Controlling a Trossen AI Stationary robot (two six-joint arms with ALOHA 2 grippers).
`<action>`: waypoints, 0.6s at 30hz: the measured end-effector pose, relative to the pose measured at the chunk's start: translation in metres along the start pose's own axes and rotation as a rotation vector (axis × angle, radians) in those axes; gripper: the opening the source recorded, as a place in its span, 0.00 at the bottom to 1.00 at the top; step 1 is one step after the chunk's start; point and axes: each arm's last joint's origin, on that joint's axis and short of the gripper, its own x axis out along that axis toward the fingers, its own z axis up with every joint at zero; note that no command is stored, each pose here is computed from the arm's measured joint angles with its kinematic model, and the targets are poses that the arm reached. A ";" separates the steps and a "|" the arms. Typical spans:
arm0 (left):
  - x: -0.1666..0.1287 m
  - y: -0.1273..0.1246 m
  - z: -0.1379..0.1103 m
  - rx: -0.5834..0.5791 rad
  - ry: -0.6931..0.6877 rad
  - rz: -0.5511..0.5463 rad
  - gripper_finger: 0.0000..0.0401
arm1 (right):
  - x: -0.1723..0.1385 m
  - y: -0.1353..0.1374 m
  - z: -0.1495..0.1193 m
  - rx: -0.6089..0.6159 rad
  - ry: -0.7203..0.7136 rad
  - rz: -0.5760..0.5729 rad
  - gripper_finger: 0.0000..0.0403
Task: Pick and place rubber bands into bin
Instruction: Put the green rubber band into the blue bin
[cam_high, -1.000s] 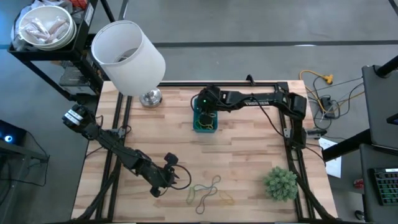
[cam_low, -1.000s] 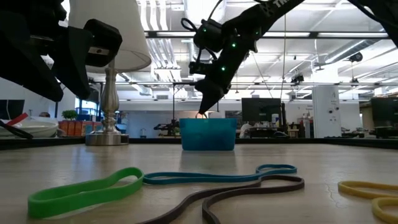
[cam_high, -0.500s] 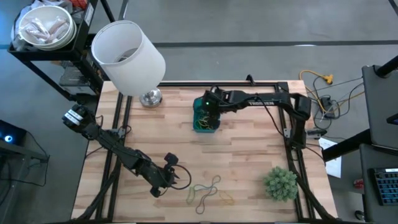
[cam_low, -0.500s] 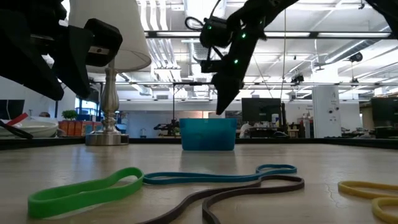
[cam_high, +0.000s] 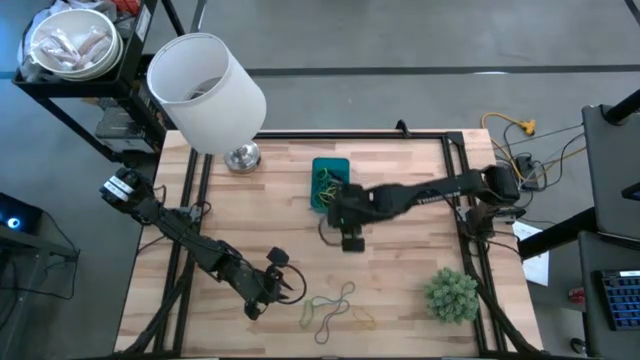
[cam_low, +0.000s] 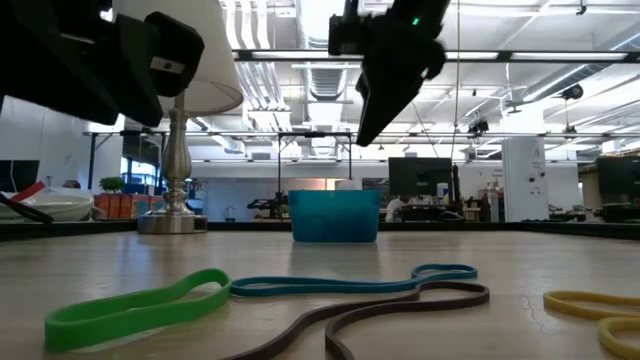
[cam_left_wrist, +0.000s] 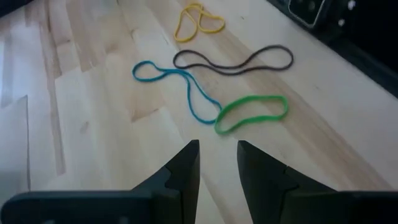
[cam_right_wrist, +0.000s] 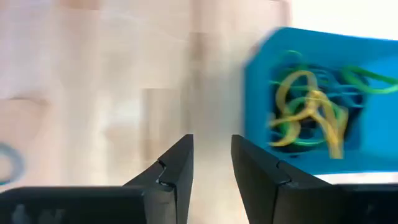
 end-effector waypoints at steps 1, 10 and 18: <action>0.000 0.000 0.001 -0.019 -0.009 0.001 0.23 | -0.002 0.009 -0.001 -0.006 -0.004 0.010 0.25; 0.028 -0.007 0.006 -0.177 0.019 0.001 0.23 | -0.016 0.076 -0.021 -0.089 -0.014 -0.174 0.20; 0.065 -0.016 0.009 -0.214 0.090 0.006 0.23 | -0.035 0.106 -0.057 -0.039 0.029 -0.462 0.16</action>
